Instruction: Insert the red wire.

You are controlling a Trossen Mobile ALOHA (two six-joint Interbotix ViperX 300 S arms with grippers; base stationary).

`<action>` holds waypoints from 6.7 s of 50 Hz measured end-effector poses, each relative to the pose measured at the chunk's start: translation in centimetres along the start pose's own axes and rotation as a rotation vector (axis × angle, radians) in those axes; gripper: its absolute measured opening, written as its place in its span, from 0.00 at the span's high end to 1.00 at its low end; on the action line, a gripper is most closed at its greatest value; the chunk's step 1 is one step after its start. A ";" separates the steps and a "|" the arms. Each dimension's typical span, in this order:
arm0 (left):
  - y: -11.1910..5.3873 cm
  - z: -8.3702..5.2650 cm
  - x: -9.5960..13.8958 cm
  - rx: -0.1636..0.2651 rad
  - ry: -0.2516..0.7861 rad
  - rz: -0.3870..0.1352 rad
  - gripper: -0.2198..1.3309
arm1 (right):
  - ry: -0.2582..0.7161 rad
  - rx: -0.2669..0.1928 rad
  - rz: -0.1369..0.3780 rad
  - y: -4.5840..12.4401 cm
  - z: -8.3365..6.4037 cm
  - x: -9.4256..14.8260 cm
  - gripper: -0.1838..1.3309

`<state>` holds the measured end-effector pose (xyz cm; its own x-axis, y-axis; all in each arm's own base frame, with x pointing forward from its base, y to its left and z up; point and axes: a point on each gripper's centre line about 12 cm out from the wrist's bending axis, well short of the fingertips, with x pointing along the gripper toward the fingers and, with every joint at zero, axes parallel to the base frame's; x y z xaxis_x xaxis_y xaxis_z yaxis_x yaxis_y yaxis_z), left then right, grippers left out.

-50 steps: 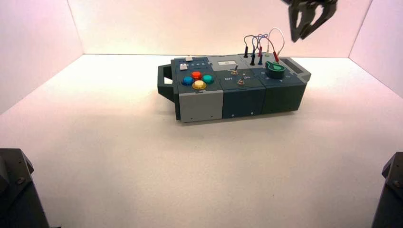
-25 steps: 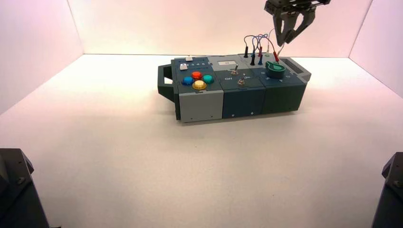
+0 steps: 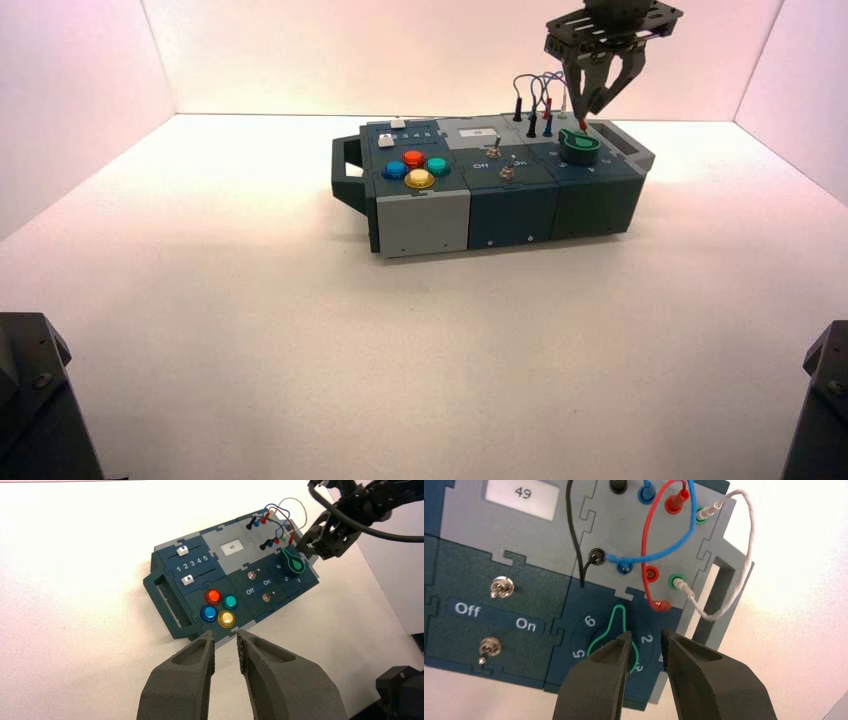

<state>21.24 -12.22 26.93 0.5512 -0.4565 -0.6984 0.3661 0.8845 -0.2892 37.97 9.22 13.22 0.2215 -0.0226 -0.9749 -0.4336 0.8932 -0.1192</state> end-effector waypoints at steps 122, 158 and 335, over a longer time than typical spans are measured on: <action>-0.1 0.0 -0.5 0.002 -0.016 -0.003 0.50 | -0.130 0.084 0.058 -0.3 5.4 -1.0 0.94; -0.1 -0.2 -0.5 -0.023 -0.004 -0.004 0.50 | -0.089 0.090 0.059 -0.4 4.8 1.1 0.93; -0.1 -0.1 -0.5 -0.033 -0.005 -0.004 0.50 | -0.004 0.055 0.047 -0.4 4.4 1.5 0.93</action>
<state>20.82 -12.07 27.24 0.5536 -0.4608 -0.6937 0.3433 0.8852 -0.3140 42.29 10.82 12.61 0.2058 0.0215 -0.9784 -0.3952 0.9164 -0.0630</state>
